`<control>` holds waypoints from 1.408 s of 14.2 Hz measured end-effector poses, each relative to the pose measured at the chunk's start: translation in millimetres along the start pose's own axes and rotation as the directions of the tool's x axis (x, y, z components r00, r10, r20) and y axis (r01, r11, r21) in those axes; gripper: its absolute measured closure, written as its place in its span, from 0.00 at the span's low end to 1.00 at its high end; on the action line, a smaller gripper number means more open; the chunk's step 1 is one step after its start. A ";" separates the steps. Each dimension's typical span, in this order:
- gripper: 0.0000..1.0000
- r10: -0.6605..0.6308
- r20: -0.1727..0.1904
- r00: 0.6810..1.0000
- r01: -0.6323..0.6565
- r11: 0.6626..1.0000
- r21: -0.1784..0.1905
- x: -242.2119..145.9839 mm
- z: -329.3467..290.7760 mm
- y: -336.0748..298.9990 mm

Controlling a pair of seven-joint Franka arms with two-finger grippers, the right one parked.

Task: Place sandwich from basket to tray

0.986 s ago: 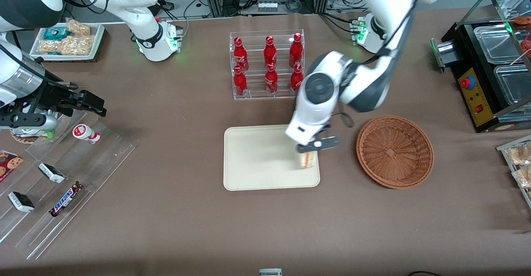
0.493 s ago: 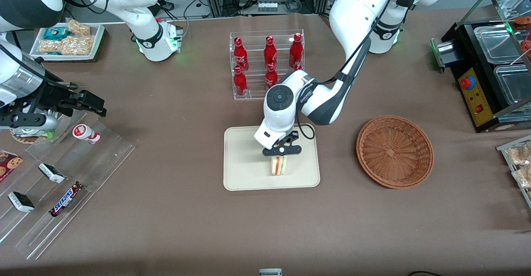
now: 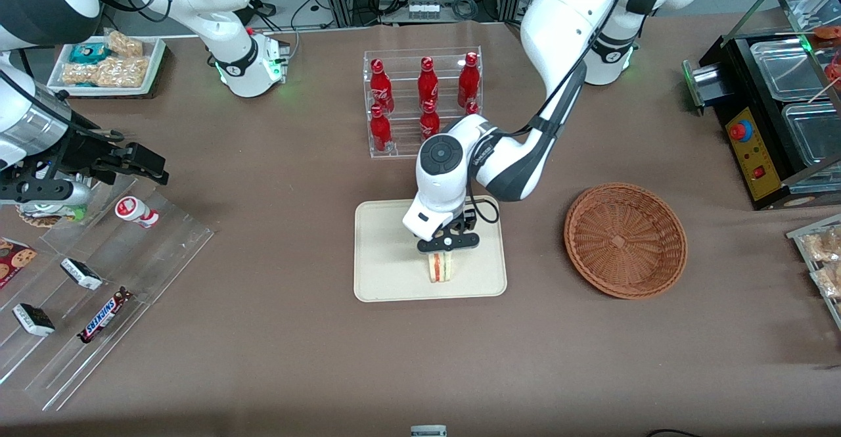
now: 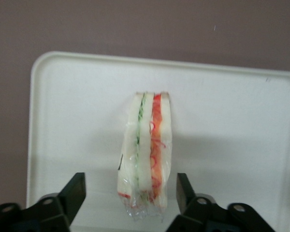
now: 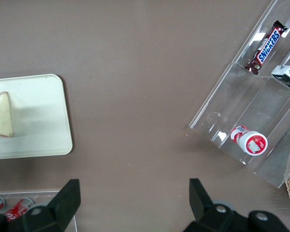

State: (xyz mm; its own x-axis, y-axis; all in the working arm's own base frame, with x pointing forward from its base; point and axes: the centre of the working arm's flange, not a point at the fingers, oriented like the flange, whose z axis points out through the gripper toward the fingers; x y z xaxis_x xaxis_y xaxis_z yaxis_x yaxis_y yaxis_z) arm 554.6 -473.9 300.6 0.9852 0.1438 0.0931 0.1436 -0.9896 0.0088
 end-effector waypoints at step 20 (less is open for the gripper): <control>0.00 0.070 0.148 0.986 -0.065 0.997 -0.039 64.9 -312.3 -535.2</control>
State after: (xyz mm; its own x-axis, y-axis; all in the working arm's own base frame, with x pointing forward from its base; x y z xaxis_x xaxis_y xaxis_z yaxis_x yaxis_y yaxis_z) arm 512.5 63.5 612.9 0.9958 0.0732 -0.0550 0.0756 -0.9963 0.0419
